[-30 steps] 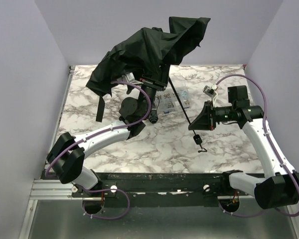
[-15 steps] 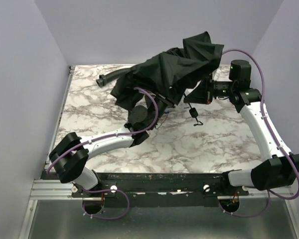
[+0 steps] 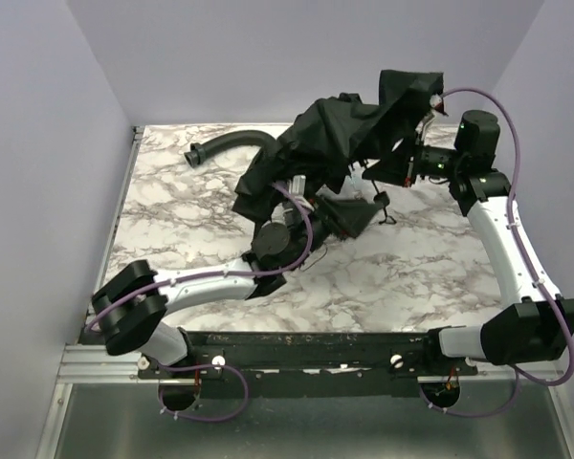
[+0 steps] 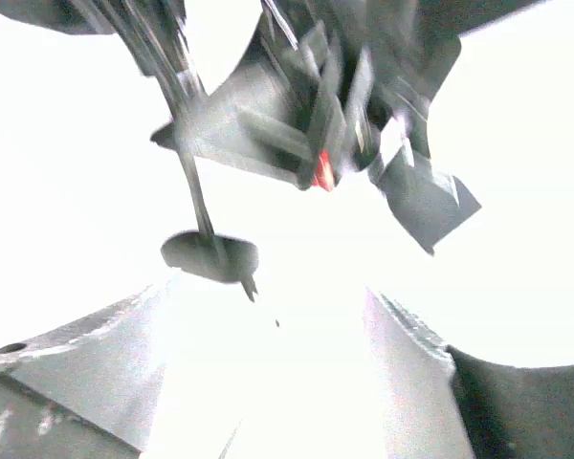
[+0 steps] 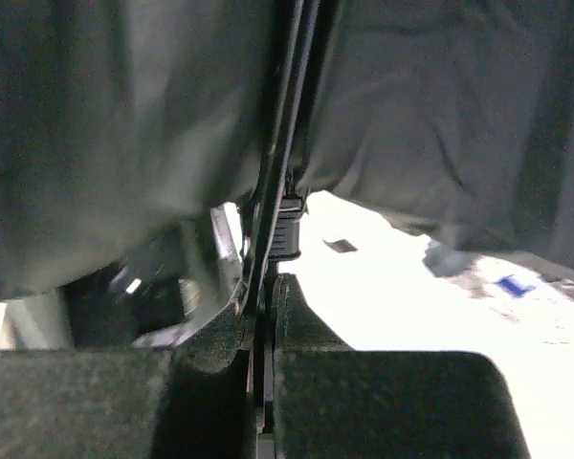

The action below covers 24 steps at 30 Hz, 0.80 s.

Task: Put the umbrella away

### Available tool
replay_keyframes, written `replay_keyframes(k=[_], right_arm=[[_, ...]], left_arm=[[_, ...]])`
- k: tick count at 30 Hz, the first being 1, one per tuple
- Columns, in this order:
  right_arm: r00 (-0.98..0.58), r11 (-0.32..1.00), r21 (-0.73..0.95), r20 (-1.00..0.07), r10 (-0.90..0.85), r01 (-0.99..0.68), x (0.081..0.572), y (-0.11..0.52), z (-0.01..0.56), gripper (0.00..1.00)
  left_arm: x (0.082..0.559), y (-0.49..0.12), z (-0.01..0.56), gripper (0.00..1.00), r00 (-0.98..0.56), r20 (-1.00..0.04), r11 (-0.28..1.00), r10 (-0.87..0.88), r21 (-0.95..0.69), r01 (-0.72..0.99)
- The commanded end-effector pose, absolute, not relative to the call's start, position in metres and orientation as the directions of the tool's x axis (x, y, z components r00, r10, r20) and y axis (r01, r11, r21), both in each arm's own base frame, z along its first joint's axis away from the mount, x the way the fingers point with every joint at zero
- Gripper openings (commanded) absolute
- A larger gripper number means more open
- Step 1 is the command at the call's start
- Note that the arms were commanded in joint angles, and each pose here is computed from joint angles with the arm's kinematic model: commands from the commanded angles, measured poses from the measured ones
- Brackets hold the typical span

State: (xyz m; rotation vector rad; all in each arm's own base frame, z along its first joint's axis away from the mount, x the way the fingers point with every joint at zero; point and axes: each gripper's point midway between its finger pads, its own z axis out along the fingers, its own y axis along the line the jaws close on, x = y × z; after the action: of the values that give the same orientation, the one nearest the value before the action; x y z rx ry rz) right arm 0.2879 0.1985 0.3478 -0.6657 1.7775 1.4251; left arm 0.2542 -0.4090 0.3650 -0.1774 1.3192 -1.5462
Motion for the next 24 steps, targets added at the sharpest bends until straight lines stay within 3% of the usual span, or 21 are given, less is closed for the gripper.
replay_keyframes(k=[1,9,11,12,15,18,24], right_arm=[[-0.358,0.432,0.378,-0.925,0.131,-0.819,0.338,0.167,0.4,0.0],[-0.297,0.493,0.32,-0.947,0.127,-0.809,0.351,0.159,0.416,0.0],[-0.265,0.51,0.284,-0.958,0.113,-0.812,0.35,0.156,0.425,0.0],[-0.251,0.514,0.27,-0.962,0.108,-0.814,0.348,0.155,0.431,0.0],[-0.216,0.554,0.246,-0.969,0.12,-0.795,0.349,0.136,0.444,0.0],[-0.197,0.573,0.234,-0.972,0.127,-0.785,0.345,0.124,0.451,0.0],[-0.172,0.588,0.223,-0.975,0.142,-0.778,0.336,0.112,0.463,0.0]], left_arm=[[0.159,-0.413,0.35,0.8,-0.544,-0.687,0.061,-0.481,-0.646,0.761],[0.085,-0.36,0.279,0.84,-0.506,-0.852,0.03,-0.133,-0.514,0.857],[0.087,-0.341,0.261,0.87,-0.489,-0.868,0.113,-0.08,-0.496,0.861],[0.099,-0.329,0.245,0.93,-0.505,-0.86,0.208,-0.071,-0.507,0.836],[0.143,-0.29,0.202,0.95,-0.641,-0.754,0.386,-0.143,-0.639,0.666],[0.186,-0.262,0.181,0.95,-0.719,-0.629,0.428,-0.297,-0.761,0.488],[0.273,-0.258,0.16,0.89,-0.737,-0.574,0.567,-0.356,-0.76,0.318]])
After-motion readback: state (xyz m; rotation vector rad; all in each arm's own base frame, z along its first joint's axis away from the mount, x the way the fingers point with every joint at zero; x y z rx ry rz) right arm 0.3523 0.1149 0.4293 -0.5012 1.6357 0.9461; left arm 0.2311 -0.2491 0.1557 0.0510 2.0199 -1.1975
